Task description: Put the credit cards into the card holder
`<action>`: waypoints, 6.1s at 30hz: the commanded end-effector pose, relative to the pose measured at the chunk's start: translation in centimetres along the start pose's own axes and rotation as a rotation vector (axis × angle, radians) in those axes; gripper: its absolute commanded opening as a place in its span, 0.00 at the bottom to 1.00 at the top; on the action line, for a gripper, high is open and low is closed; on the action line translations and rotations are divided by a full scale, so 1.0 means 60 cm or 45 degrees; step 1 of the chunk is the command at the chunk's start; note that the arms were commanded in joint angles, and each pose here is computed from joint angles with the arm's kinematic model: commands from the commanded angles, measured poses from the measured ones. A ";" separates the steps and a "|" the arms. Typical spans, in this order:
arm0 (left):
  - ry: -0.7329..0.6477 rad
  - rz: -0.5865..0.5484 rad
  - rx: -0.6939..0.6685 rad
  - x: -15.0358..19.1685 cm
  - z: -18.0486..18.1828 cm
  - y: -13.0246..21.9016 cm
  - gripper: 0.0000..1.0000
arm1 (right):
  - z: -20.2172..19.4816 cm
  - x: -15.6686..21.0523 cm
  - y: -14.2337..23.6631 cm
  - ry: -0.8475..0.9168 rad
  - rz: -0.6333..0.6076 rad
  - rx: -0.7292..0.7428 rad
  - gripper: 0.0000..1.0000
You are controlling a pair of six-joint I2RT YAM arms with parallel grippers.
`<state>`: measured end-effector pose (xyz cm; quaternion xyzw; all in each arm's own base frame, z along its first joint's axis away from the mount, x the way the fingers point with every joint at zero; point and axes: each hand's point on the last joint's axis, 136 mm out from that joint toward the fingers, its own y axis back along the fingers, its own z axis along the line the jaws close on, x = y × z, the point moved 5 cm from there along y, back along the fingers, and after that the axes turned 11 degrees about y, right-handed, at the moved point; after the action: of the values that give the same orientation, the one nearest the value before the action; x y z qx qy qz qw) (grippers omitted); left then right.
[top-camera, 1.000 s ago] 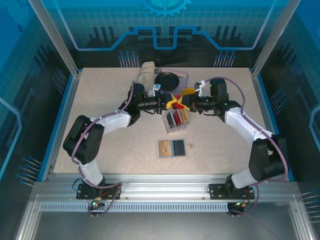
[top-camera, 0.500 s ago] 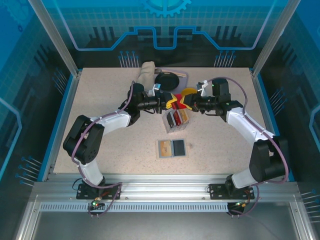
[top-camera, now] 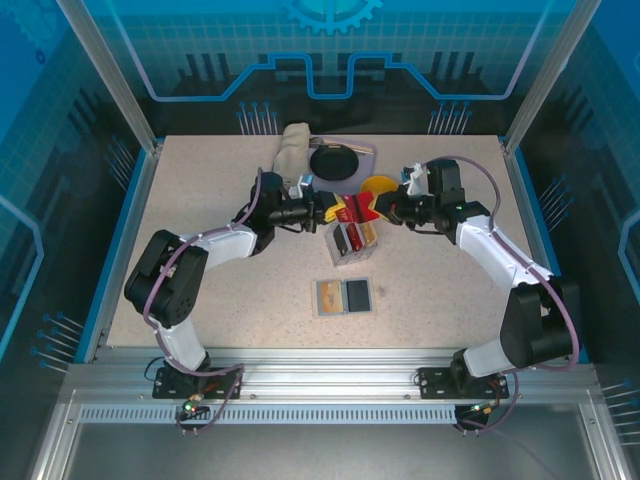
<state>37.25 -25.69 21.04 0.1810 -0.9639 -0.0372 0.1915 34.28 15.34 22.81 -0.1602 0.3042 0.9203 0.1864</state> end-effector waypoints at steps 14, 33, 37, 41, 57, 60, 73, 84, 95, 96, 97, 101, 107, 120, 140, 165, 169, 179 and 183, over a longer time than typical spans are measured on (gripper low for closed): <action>-0.151 -0.242 -0.434 0.004 0.088 0.090 0.07 | -0.022 0.043 -0.083 0.561 0.258 0.630 0.07; -0.157 -0.218 -0.381 0.010 0.088 0.088 0.07 | -0.049 0.066 -0.163 0.716 0.305 0.848 0.13; -0.166 -0.206 -0.364 0.012 0.086 0.085 0.07 | -0.043 0.069 -0.157 0.701 0.297 0.842 0.19; -0.171 -0.199 -0.346 0.013 0.081 0.082 0.07 | -0.041 0.064 -0.140 0.681 0.277 0.853 0.20; -0.301 -0.051 -0.090 0.038 0.015 0.055 0.07 | 0.051 0.057 -0.047 0.269 0.166 -0.014 0.45; -0.305 -0.008 -0.057 0.039 0.004 0.047 0.08 | 0.055 0.055 -0.053 0.233 0.192 -0.122 0.45; -0.333 0.095 0.015 0.047 -0.027 0.019 0.09 | 0.057 0.047 -0.069 0.176 0.224 -0.260 0.43; -0.330 0.123 0.000 0.050 -0.021 0.015 0.11 | 0.046 0.043 -0.061 0.160 0.228 -0.259 0.20; -0.303 0.044 -0.261 0.047 0.035 0.037 0.42 | 0.033 0.060 -0.030 0.201 0.230 -0.145 0.04; -0.306 0.013 -0.308 0.046 0.046 0.043 0.46 | 0.029 0.064 -0.026 0.201 0.231 -0.118 0.04; -0.296 -0.022 -0.372 0.045 0.062 0.052 0.48 | 0.021 0.071 -0.022 0.205 0.233 -0.050 0.04; -0.272 -0.141 -0.603 0.048 0.125 0.091 0.56 | -0.019 0.117 -0.006 0.295 0.260 0.364 0.05; -0.296 -0.186 -0.858 0.077 0.200 0.120 0.60 | -0.050 0.208 -0.016 0.385 0.337 0.679 0.05; -0.269 -0.111 -1.021 0.096 0.275 0.107 0.60 | -0.108 0.286 -0.013 0.352 0.448 0.819 0.05; -0.219 -0.043 -1.115 0.090 0.330 0.091 0.46 | -0.117 0.302 -0.041 0.315 0.496 0.739 0.05; -0.218 -0.034 -1.106 0.087 0.333 0.078 0.30 | -0.031 0.276 -0.017 0.418 0.399 0.531 0.07; -0.222 -0.035 -1.100 0.087 0.330 0.077 0.28 | -0.019 0.276 -0.023 0.424 0.398 0.503 0.08; -0.225 -0.033 -1.099 0.088 0.329 0.076 0.27 | -0.010 0.282 -0.040 0.431 0.420 0.432 0.08; -0.229 -0.033 -1.093 0.089 0.326 0.075 0.26 | -0.011 0.285 -0.045 0.444 0.449 0.453 0.08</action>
<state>23.70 -22.44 5.77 0.1068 -0.8663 -0.4574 0.1703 20.67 19.99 13.40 -0.2112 0.5249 0.8245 0.0096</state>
